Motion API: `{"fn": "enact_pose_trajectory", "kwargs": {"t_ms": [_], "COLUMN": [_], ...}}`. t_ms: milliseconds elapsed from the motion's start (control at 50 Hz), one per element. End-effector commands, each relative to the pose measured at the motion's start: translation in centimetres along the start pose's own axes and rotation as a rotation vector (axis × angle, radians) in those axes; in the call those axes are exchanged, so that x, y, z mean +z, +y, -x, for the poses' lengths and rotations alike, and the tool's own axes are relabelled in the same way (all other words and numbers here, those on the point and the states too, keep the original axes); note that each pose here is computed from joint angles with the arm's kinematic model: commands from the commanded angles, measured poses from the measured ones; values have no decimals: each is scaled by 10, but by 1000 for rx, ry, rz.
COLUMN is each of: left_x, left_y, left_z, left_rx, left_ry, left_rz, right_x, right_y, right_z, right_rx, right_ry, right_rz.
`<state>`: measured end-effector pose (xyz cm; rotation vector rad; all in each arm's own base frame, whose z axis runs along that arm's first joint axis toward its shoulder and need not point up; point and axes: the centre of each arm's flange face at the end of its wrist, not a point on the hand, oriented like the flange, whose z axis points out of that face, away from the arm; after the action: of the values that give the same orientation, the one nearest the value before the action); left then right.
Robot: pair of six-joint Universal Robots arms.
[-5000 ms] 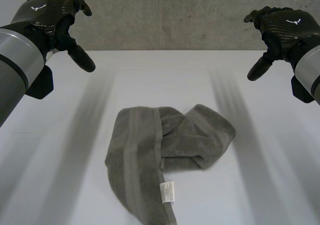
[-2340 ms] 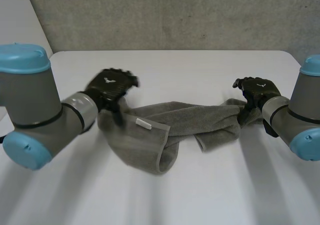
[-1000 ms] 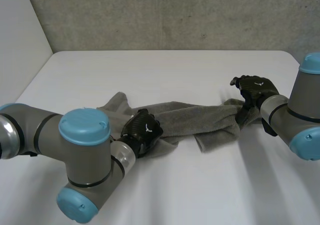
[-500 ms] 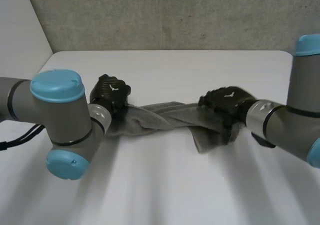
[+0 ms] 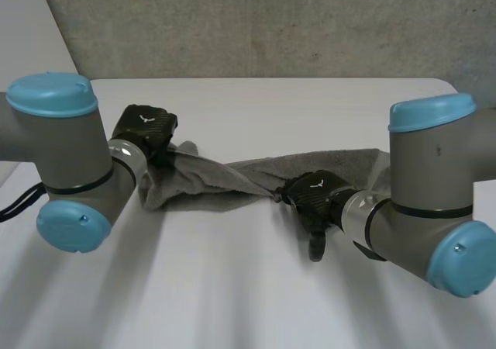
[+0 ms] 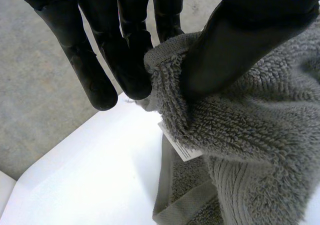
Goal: Fold the towel.
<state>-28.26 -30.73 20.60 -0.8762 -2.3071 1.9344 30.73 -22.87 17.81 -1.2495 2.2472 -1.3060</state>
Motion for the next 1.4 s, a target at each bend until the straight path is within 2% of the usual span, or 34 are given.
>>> {"fn": "enact_pose_trajectory", "kwargs": {"t_ms": [20,120,160,260,600,820,920,1020,1080,1120,1140,1180,1220,1300,1400], "left_x": [1,2,2,2,2,3,2,-2,-9,-20,-20,-28,-46,-58,-66], "left_y": [-4,-4,-4,-4,0,3,-1,-12,-27,-45,-45,-56,-77,-89,-87], "left_z": [13,15,15,15,13,12,13,17,23,30,30,35,43,48,42], "left_rx": [-41,-44,-44,-44,-42,-42,-42,-44,-48,-51,-51,-53,-57,-57,-40], "left_ry": [-26,-32,-32,-31,-24,-22,-24,-37,-51,-67,-67,-78,-93,-102,-37], "left_rz": [2,4,4,5,17,25,12,-16,-58,-109,-109,-136,-187,-217,-179], "right_x": [25,36,41,39,48,60,48,-3,-16,-44,-44,-68,-77,-91,-95], "right_y": [12,16,17,17,25,27,7,-49,-59,-81,-81,-91,-93,-94,-62], "right_z": [-12,-35,-61,-88,-68,-76,-82,-95,-95,-95,-95,-86,-81,-75,-71], "right_rx": [27,43,55,74,65,174,176,139,130,125,125,130,131,98,-108], "right_ry": [55,167,296,423,360,387,394,362,336,280,279,191,144,77,25], "right_rz": [-21,-34,-52,-74,-70,-171,-225,-388,-400,-400,-400,-344,-310,-248,-56]}}
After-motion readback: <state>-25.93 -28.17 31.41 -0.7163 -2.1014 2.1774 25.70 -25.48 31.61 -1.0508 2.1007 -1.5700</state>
